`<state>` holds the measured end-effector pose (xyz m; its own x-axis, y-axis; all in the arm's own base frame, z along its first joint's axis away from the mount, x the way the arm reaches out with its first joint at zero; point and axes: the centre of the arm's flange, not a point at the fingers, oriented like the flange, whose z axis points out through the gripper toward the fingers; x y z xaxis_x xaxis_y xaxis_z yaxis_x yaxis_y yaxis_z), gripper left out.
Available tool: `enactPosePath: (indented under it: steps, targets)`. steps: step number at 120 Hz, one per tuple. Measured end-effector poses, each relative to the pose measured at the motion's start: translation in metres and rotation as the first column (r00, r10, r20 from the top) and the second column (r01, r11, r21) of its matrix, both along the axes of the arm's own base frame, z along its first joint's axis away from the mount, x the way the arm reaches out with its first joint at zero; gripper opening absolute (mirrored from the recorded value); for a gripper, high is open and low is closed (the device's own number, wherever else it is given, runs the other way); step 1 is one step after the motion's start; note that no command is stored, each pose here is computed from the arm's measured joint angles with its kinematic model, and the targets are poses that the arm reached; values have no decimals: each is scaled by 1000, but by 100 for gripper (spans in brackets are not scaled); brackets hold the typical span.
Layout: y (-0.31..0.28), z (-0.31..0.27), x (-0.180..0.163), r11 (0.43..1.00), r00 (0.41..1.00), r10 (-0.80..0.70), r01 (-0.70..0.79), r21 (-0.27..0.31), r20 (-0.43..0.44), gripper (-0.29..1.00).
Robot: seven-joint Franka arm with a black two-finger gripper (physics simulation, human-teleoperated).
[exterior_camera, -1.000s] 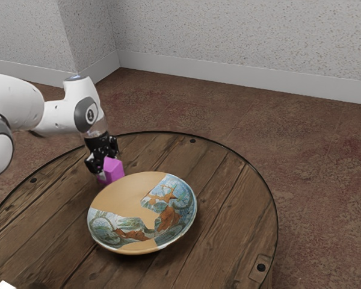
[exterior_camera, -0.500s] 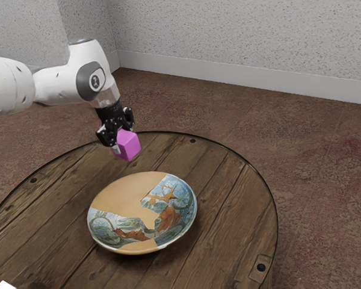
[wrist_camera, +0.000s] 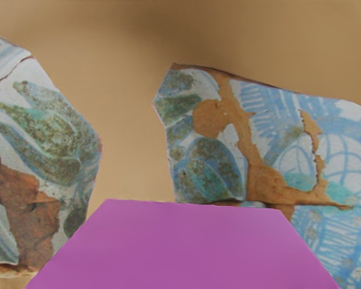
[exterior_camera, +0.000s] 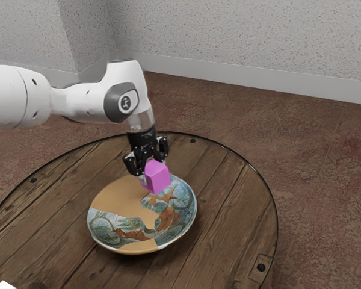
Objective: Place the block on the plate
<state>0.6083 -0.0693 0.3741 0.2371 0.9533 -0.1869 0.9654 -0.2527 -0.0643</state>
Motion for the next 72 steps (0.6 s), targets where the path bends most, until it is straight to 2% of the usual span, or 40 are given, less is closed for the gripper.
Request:
enactPosePath:
  steps: [26, 50, 72]
  targets:
    - [-3, -45, -13, 1000, 999, -2, 3, 16, -51, 41]
    - [-1, -59, -13, 1000, 999, 3, -2, 25, -48, 42]
    - [0, -62, -14, 1000, 999, 8, -7, 27, -33, 57]
